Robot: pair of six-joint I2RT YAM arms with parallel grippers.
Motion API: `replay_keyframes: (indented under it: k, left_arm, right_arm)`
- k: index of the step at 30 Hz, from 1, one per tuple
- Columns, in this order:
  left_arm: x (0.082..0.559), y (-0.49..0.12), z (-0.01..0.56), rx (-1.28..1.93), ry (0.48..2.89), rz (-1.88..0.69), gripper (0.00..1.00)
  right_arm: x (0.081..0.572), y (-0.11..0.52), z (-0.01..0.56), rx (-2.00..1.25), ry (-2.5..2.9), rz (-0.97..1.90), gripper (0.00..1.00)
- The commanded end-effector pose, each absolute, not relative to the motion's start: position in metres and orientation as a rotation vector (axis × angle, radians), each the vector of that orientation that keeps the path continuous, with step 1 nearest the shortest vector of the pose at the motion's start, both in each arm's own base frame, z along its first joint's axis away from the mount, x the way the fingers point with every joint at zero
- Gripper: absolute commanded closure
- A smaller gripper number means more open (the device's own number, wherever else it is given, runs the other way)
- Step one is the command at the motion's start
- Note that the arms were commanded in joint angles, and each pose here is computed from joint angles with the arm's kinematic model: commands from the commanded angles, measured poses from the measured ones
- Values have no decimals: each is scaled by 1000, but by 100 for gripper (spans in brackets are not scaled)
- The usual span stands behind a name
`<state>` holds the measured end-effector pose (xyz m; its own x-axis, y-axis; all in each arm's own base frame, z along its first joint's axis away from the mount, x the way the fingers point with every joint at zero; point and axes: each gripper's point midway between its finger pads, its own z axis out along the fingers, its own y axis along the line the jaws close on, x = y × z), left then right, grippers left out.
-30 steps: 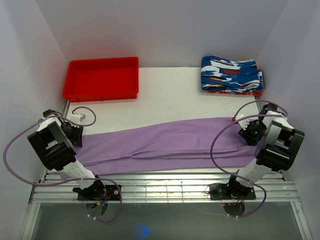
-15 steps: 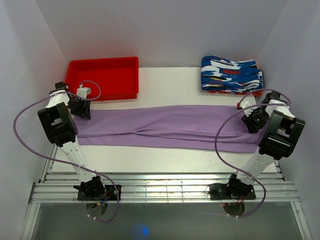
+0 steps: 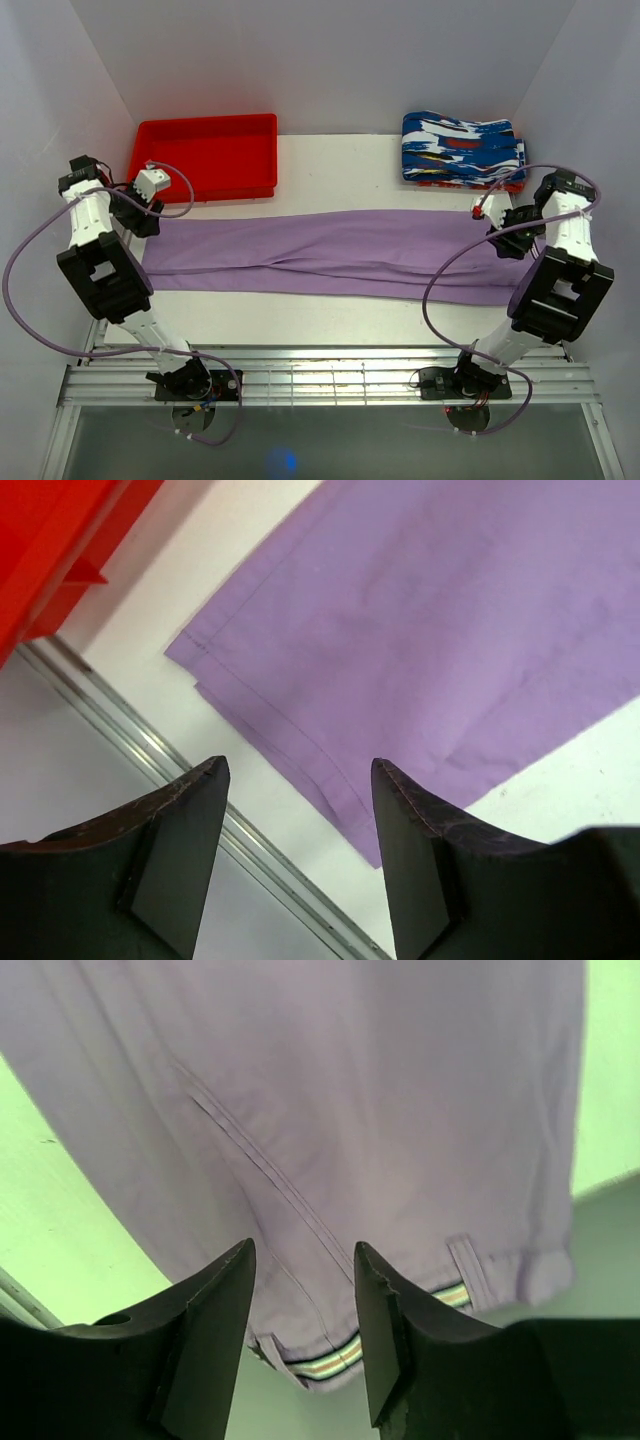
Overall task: Fold and stack the trousers
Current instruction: Fold the trousers
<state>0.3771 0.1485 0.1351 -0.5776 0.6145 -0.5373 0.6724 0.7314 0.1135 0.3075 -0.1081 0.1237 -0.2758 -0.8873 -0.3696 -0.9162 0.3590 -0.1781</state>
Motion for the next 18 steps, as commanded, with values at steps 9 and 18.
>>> replay_keyframes:
  k: [9,18]
  left_arm:
    - [327,105,104,1321,2227,-416,28]
    - [327,107,103,1350,2201,-437,29]
  right_arm:
    - [269,-57,68,-1871,2189,289,45]
    - [277,-51,56,-1875,2184,296,49]
